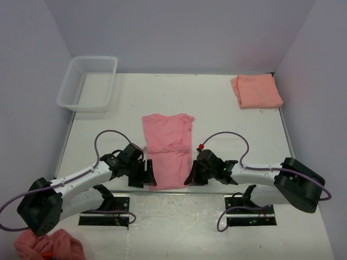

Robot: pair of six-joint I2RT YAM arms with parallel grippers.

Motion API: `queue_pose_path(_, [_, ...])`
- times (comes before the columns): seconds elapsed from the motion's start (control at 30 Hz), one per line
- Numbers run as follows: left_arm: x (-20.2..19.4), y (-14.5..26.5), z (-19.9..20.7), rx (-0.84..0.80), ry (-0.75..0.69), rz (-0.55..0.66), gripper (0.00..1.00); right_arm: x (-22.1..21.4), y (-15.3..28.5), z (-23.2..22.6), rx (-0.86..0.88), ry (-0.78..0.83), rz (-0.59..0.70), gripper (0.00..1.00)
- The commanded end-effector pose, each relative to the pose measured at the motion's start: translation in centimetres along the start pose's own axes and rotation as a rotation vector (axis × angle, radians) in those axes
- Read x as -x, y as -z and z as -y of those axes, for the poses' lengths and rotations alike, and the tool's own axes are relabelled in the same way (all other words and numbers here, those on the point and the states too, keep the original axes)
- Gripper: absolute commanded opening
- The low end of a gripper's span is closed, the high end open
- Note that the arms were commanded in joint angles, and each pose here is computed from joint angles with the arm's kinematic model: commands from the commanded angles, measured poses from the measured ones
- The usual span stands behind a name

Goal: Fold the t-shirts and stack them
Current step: Grab one side of the 2/3 rectangular tshirt with both arms

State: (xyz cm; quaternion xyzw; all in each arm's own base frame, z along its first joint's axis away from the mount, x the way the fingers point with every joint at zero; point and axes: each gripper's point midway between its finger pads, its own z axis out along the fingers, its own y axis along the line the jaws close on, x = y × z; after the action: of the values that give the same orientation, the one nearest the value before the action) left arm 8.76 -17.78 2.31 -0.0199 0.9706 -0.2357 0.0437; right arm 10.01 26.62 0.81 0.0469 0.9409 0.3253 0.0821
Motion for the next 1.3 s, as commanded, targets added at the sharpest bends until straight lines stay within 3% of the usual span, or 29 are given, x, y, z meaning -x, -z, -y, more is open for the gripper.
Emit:
queue_pose_path(0.0, [-0.3, -1.2, 0.0, -0.026, 0.003, -0.006, 0.7, -1.0, 0.2, 5.4, -0.191, 0.01, 0.001, 0.0])
queue_pose_path(0.1, [-0.2, -1.5, -0.1, -0.028, 0.008, -0.001, 0.66, -1.0, 0.3, 5.5, -0.192, 0.012, 0.003, 0.0])
queue_pose_path(0.4, [-0.5, -2.4, -0.3, -0.036, 0.01, -0.014, 0.38, -1.1, 0.2, 5.5, -0.189, 0.007, 0.0, 0.0])
queue_pose_path(0.63, [-0.4, -3.3, -0.4, -0.058, 0.018, -0.002, 0.29, -1.3, 0.2, 5.5, -0.187, 0.008, -0.004, 0.0])
queue_pose_path(0.77, [-0.7, -3.4, -0.7, -0.061, 0.027, -0.002, 0.0, -1.4, 0.3, 5.7, -0.196, 0.012, -0.005, 0.0])
queue_pose_path(1.0, [-0.7, -1.4, -0.7, -0.043, 0.044, 0.039, 0.0, -1.5, 0.9, 6.0, -0.246, 0.048, 0.004, 0.0])
queue_pose_path(1.27, [-0.9, 2.7, 1.6, -0.131, 0.052, 0.084, 0.0, -2.7, 2.8, 5.1, -0.258, 0.084, -0.007, 0.0])
